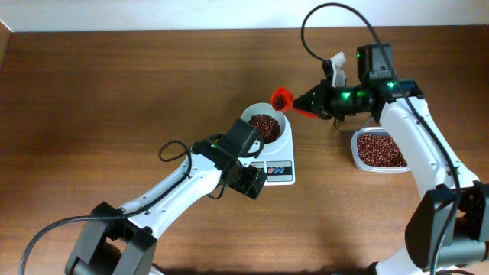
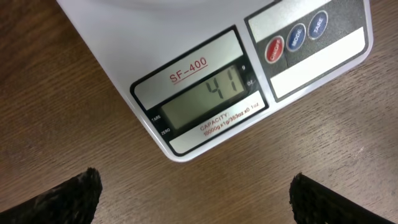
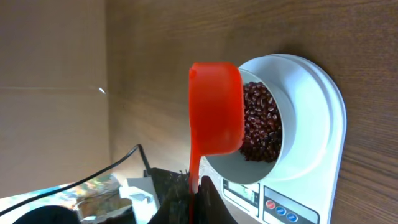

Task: Scoop item into bowl and weigh 50g on scale
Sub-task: 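Lift the scoop and carry it over the white bowl, then tilt the orange scoop with the right gripper to pour beans into bowl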

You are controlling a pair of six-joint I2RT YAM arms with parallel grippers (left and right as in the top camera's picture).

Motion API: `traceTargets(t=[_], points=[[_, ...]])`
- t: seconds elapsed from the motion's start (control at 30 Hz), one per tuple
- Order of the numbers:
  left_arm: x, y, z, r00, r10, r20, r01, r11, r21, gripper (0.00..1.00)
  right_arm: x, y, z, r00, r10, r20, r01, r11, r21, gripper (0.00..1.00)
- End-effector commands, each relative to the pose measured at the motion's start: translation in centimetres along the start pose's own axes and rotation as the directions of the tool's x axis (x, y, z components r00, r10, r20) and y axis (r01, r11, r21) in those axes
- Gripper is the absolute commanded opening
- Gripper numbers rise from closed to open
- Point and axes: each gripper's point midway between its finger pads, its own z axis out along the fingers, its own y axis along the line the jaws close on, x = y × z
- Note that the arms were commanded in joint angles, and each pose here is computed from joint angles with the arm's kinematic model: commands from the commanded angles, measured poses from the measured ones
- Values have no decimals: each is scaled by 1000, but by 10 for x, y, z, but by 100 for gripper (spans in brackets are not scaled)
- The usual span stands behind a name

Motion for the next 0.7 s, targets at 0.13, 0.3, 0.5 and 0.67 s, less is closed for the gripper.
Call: traceTargets(t=[0.13, 0.3, 0.5, 0.67], points=[[-21, 11, -7, 995, 1, 99, 3, 999, -39, 99, 3, 3, 14, 997, -83, 0, 83, 994, 75, 4], [-24, 15, -7, 994, -1, 111, 7, 998, -56, 99, 3, 2, 14, 995, -104, -1, 104, 991, 79, 4], [-16, 15, -6, 997, -4, 77, 8, 998, -56, 99, 4, 2, 14, 995, -102, -3, 102, 992, 79, 4], [-14, 16, -6, 998, -4, 68, 8, 998, -58, 99, 9, -1, 14, 994, -110, -24, 112, 990, 87, 4]])
